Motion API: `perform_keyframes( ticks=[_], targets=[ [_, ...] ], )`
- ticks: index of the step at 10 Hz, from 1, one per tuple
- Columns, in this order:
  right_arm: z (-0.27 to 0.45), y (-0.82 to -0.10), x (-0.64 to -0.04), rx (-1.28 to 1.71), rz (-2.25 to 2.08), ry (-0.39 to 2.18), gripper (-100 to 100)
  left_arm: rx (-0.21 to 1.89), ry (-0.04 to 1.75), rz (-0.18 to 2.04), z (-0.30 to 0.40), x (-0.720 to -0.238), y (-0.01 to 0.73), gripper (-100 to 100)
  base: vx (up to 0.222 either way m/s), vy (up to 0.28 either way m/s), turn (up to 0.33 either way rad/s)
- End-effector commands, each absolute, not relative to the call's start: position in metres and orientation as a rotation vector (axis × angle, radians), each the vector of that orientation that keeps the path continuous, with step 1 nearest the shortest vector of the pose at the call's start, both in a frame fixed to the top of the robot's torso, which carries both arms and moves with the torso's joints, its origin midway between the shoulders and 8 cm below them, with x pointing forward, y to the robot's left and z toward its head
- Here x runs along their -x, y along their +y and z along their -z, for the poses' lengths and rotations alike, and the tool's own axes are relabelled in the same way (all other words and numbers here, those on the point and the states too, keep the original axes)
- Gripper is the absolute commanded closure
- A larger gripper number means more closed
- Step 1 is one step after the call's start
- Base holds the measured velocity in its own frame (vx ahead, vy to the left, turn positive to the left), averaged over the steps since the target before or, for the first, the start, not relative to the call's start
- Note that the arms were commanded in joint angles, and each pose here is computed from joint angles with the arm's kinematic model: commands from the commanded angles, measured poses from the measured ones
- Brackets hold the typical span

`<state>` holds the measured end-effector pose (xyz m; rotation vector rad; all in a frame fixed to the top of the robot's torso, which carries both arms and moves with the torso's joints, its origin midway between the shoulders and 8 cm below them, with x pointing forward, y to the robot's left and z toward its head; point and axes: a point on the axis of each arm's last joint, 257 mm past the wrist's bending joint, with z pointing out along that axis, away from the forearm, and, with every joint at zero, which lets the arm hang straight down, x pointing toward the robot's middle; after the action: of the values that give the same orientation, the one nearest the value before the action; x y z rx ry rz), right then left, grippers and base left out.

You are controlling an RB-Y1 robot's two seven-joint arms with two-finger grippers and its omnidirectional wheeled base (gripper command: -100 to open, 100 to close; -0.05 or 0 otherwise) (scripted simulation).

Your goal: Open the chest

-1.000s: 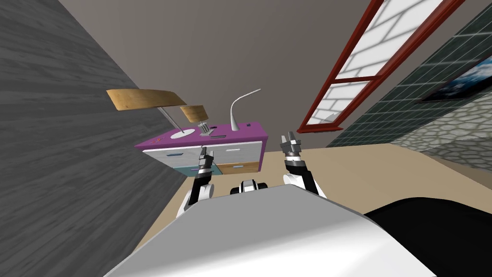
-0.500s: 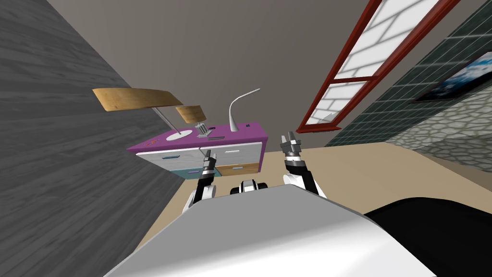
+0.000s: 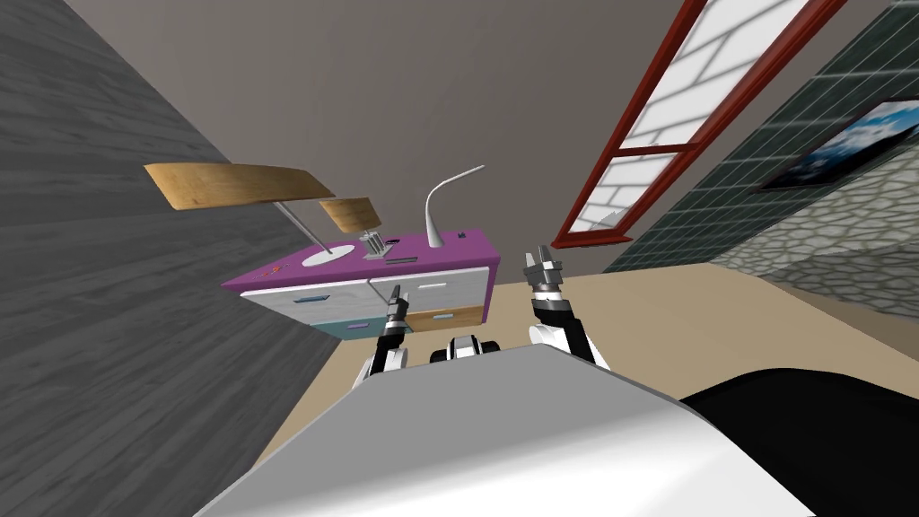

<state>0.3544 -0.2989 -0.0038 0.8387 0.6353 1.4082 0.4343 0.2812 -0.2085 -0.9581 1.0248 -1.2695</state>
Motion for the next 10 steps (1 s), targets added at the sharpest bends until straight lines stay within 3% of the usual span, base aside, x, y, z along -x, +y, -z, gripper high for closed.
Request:
perform_keyframes(
  ticks=[1, 10],
  targets=[
    [0.004, -0.299, -0.354, -0.839, -1.408, 0.635, 0, 0.984, 1.055, 1.257, 0.229, -0.437, 0.277, -100, 0.032, 0.005, -0.014],
    [0.004, -0.299, -0.354, -0.839, -1.408, 0.635, 0, 1.088, 1.145, 1.232, 0.304, -0.435, 0.255, -100, 0.032, 0.006, -0.031]
  ],
)
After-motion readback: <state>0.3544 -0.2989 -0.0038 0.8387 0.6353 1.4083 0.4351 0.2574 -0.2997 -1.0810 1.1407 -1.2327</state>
